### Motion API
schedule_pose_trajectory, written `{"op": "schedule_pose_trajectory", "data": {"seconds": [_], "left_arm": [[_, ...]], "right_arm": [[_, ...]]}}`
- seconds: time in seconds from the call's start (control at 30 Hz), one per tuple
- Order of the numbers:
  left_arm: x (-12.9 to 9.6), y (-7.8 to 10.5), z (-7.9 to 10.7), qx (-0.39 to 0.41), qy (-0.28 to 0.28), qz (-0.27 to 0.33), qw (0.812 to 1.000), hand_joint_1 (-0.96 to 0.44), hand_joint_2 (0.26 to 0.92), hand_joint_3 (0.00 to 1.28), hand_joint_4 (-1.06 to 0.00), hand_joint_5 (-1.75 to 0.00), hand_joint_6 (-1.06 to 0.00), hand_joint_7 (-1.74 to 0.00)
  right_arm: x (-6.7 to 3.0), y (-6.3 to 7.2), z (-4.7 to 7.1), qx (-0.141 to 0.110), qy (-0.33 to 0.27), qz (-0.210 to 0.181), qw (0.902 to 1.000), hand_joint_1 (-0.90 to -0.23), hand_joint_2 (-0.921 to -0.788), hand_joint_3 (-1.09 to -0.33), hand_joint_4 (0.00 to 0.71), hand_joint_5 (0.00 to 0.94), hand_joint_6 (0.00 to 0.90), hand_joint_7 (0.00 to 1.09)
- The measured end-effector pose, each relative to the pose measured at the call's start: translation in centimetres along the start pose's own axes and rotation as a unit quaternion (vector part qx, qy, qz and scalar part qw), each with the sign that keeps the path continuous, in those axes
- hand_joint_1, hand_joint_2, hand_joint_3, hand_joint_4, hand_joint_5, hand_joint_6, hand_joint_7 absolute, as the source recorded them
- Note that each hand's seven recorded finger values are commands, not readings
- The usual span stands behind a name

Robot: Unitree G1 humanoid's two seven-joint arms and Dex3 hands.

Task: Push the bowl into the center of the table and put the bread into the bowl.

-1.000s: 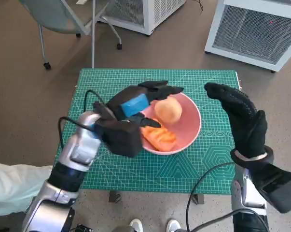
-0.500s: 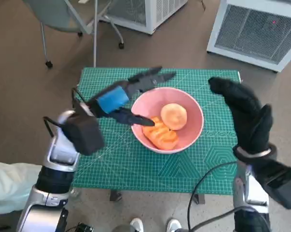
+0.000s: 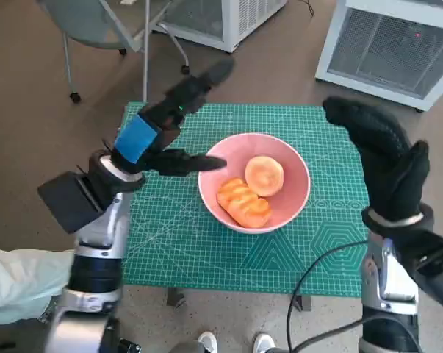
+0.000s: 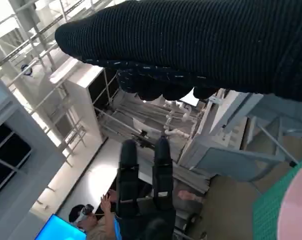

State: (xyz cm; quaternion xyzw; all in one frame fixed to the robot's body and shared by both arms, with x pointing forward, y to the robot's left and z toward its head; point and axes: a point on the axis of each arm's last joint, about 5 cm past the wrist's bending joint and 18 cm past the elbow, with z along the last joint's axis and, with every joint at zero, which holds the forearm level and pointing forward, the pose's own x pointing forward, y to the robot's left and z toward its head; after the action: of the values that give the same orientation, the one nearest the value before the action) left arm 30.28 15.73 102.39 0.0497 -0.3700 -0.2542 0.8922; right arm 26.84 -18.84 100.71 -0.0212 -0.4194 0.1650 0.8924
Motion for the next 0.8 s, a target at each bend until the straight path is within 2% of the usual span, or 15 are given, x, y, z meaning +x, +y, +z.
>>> {"op": "schedule_pose_trajectory", "data": {"seconds": [0.13,0.27,0.8], "left_arm": [[-0.1,-1.0,-0.6,-0.017,-0.005,0.033,0.999,-0.61,0.921,0.25,-0.24,-0.02,-0.15,-0.49],[-0.4,-1.6,-0.9,-0.023,-0.005,0.045,0.999,-0.61,0.921,0.27,-0.27,-0.01,-0.1,-0.62],[-0.8,-1.9,-1.1,-0.004,-0.001,0.049,0.999,-0.6,0.921,0.27,-0.27,-0.01,-0.03,-0.62]], "right_arm": [[0.35,0.0,0.1,-0.001,-0.004,0.003,1.0,-0.652,-0.921,-0.725,0.139,0.003,-0.001,0.5],[0.51,0.0,0.1,-0.002,-0.004,0.004,1.0,-0.645,-0.921,-0.724,0.128,0.0,-0.001,0.49],[0.47,-0.1,-0.5,-0.004,0.015,0.001,0.9999,-0.652,-0.921,-0.702,0.122,0.0,-0.001,0.49]]}}
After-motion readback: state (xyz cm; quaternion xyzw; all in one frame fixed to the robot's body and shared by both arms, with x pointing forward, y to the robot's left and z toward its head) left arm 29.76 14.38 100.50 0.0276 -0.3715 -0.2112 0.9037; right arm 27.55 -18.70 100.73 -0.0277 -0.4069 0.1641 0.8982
